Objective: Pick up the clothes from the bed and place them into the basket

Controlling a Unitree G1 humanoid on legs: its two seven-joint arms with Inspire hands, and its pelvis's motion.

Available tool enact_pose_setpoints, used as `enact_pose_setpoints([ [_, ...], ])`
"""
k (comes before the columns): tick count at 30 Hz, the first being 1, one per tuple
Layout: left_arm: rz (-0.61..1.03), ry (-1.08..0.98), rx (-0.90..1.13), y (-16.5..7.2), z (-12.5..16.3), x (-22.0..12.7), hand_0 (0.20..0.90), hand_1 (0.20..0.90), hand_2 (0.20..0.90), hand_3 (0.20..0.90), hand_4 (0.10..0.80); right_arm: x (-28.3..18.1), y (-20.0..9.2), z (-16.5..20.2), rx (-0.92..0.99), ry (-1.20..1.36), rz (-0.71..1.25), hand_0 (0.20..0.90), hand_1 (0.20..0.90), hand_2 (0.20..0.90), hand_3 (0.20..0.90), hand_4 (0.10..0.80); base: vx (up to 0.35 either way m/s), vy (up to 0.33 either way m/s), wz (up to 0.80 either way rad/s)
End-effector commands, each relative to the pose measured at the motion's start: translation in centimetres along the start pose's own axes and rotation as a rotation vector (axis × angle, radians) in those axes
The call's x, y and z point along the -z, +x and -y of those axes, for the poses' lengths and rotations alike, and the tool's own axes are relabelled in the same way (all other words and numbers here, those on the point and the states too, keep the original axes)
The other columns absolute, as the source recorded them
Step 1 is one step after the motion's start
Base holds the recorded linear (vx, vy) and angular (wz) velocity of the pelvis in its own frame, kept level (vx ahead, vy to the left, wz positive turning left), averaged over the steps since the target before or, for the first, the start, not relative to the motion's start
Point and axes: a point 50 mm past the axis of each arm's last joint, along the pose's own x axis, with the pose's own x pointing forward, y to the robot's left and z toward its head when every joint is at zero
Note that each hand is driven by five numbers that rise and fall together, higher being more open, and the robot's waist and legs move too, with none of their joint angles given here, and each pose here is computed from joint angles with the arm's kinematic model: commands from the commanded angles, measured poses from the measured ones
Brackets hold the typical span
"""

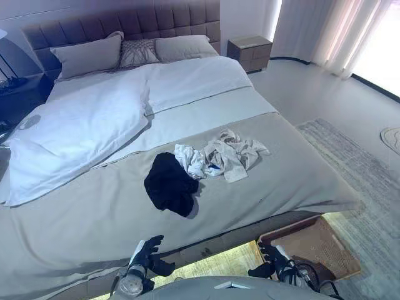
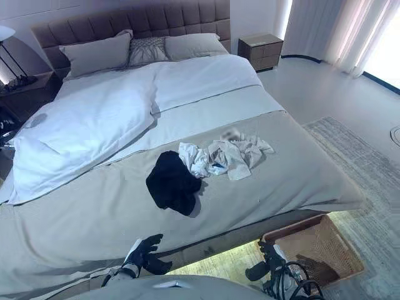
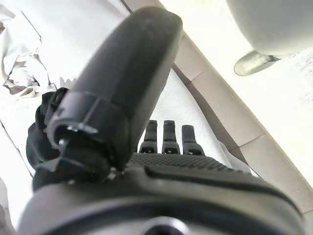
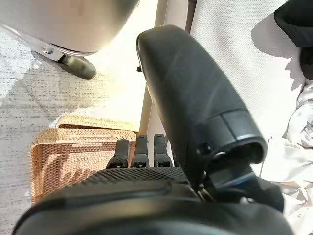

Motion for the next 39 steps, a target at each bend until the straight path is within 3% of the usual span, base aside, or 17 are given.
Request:
enact_pose_setpoints([
  [1, 0.141, -0.026, -0.072, 1.5, -2.0, -4.0, 0.9, 0.9, 0.9, 0.9, 0.8, -3.3, 0.8, 0.0, 0.019, -0.014, 0.099, 0.9, 0.9, 0.9, 0.9, 0.8, 0.0, 0.0, 0.0],
  [28, 0.119, -0.03, -0.066, 1.5, -1.8, -3.7, 0.9, 0.9, 0.9, 0.9, 0.8, -2.5, 0.9, 0.2, 0.002, 0.063, 0.034, 0.9, 0.9, 0.9, 0.9, 0.8, 0.0, 0.0, 0.0],
  [35, 0.14, -0.007, -0.097, 1.5, -2.6, -4.0, 0.9, 0.9, 0.9, 0.9, 0.8, -7.8, 0.8, 1.6, 0.07, -0.001, 0.364, 0.9, 0.9, 0.9, 0.9, 0.8, 0.003, -0.004, 0.01],
  [39, 0.342, 0.141, -0.368, 1.0, -4.7, -6.5, 0.9, 0.9, 0.9, 0.9, 0.8, -13.2, -0.3, 3.7, 0.2, -0.069, 0.615, 0.9, 0.9, 0.9, 0.9, 0.8, -0.005, -0.004, 0.01],
])
